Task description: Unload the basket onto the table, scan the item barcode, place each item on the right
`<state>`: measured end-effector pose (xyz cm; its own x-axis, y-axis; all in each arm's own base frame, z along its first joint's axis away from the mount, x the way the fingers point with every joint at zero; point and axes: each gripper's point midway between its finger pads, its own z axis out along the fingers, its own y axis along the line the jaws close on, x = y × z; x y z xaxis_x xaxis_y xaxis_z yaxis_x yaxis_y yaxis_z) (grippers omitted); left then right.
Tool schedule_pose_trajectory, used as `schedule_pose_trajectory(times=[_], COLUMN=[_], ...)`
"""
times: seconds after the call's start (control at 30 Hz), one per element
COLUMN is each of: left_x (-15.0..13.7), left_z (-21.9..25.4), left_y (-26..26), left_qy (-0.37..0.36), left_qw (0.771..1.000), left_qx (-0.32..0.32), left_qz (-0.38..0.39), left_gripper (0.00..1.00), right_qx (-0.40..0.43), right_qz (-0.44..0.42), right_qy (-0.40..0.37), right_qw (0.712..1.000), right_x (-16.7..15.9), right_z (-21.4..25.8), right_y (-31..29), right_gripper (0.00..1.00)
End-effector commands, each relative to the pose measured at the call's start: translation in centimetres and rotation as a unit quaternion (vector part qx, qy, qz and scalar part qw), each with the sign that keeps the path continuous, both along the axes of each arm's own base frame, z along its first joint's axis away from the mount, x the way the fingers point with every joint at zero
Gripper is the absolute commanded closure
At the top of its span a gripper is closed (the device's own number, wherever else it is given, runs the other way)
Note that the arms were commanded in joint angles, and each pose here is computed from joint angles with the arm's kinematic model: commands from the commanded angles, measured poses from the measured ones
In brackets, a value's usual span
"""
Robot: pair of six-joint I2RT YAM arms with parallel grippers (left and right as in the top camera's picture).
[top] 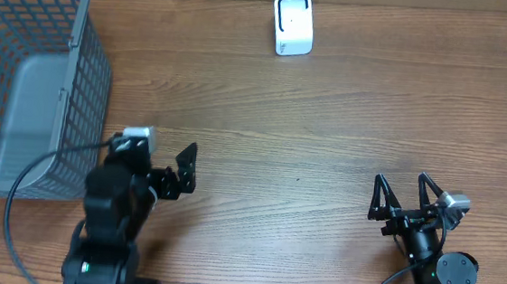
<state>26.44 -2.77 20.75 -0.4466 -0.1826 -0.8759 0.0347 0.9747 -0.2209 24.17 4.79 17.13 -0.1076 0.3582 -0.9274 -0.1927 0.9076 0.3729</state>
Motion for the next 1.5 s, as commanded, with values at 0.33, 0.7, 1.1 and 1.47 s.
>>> schedule_pose_trajectory(times=[0.33,0.7,1.1,1.47], left_x=[-3.1,-3.9,-2.2,-1.9], left_z=[-2.7,-2.5,0.1,-1.4], left_y=[0.7,0.8,0.2,1.1], left_qy=[-0.054,-0.147,-0.296,-0.268], left_qw=[0.998,0.987,0.952,0.96], left_qx=[0.004,0.062,0.073,0.079], left_qz=[0.012,-0.004,-0.014,0.0], left_gripper=[0.0,0.0,0.0,0.0], right_qx=[-0.001,-0.001,-0.002,-0.001], right_qz=[-0.002,-0.002,-0.002,-0.002], right_qy=[-0.005,-0.004,-0.005,-0.005], right_qw=[1.0,1.0,1.0,1.0], right_x=[0.0,0.0,0.0,0.0], right_z=[-0.1,-0.1,-0.1,-0.1], right_y=[-0.1,-0.1,-0.1,-0.1], right_gripper=[0.0,0.0,0.0,0.0])
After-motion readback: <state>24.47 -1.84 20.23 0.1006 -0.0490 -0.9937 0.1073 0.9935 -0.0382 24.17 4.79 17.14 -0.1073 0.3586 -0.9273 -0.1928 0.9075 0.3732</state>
